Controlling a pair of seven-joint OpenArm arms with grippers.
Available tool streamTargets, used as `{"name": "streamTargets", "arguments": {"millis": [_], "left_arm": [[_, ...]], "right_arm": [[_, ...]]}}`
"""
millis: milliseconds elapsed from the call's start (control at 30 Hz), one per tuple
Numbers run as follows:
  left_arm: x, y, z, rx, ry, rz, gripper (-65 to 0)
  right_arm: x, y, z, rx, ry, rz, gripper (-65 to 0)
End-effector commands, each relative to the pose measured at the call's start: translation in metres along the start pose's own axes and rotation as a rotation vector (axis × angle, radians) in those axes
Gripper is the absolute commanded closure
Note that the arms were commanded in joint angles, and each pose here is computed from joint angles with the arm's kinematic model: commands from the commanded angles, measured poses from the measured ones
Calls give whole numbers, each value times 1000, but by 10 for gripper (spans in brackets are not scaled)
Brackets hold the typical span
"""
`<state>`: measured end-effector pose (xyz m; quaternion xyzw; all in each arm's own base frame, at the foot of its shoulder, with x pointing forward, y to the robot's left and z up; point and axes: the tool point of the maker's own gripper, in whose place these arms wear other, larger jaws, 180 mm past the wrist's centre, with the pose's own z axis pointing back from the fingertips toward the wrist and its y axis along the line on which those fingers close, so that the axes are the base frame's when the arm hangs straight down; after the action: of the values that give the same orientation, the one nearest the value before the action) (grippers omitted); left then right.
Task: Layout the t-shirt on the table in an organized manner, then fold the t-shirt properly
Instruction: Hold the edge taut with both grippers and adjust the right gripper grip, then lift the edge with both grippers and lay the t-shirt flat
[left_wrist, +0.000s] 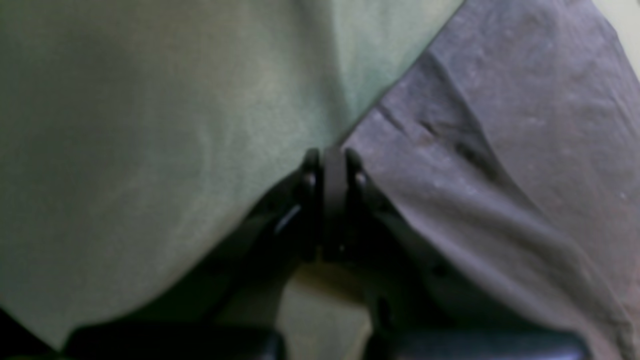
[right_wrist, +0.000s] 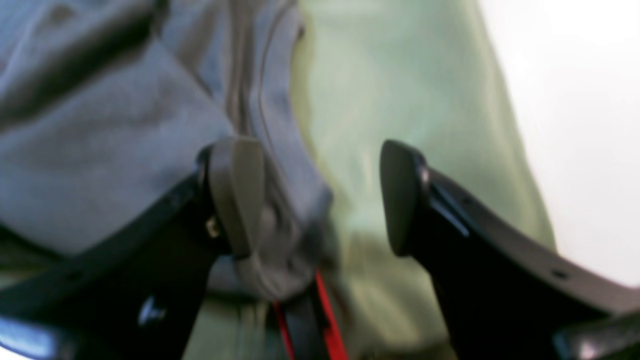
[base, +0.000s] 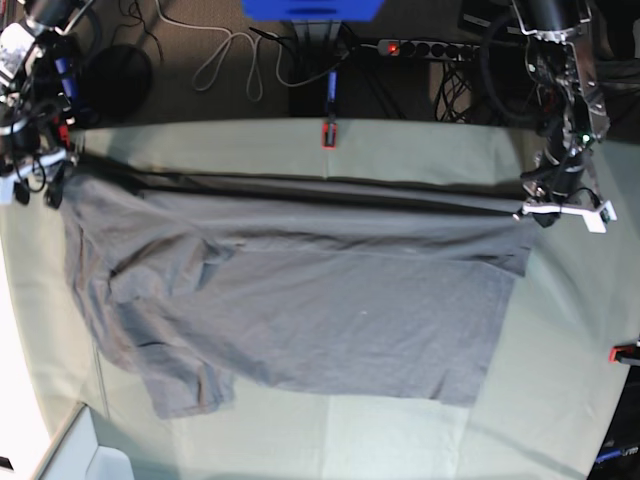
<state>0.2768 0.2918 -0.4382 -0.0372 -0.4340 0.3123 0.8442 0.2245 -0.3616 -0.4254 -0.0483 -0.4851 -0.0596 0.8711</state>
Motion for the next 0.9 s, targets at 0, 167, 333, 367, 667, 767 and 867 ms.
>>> {"name": "streamTargets", "arguments": {"millis": [0, 167, 333, 367, 667, 767, 867], "left_arm": [[19, -3, 1, -9, -56, -12, 0], [19, -3, 1, -9, -56, -14, 0], [19, -4, 1, -11, -54, -13, 0], [19, -4, 0, -12, -56, -13, 0], [23, -5, 0, -14, -63, -16, 0], [24, -6, -1, -15, -64, -15, 0], [23, -4, 0, -12, -62, -14, 0]], "right_arm": [[18, -7, 1, -7, -55, 14, -379], [41, -1, 8, -7, -111, 59, -380], [53, 22, 23, 20, -146, 118, -380], [49, 25, 24, 25, -138, 116, -380], [-10, 38, 1, 71, 5, -5, -380], [-23, 29, -4, 72, 47, -19, -380], [-29, 25, -11, 71, 69, -43, -378]]}}
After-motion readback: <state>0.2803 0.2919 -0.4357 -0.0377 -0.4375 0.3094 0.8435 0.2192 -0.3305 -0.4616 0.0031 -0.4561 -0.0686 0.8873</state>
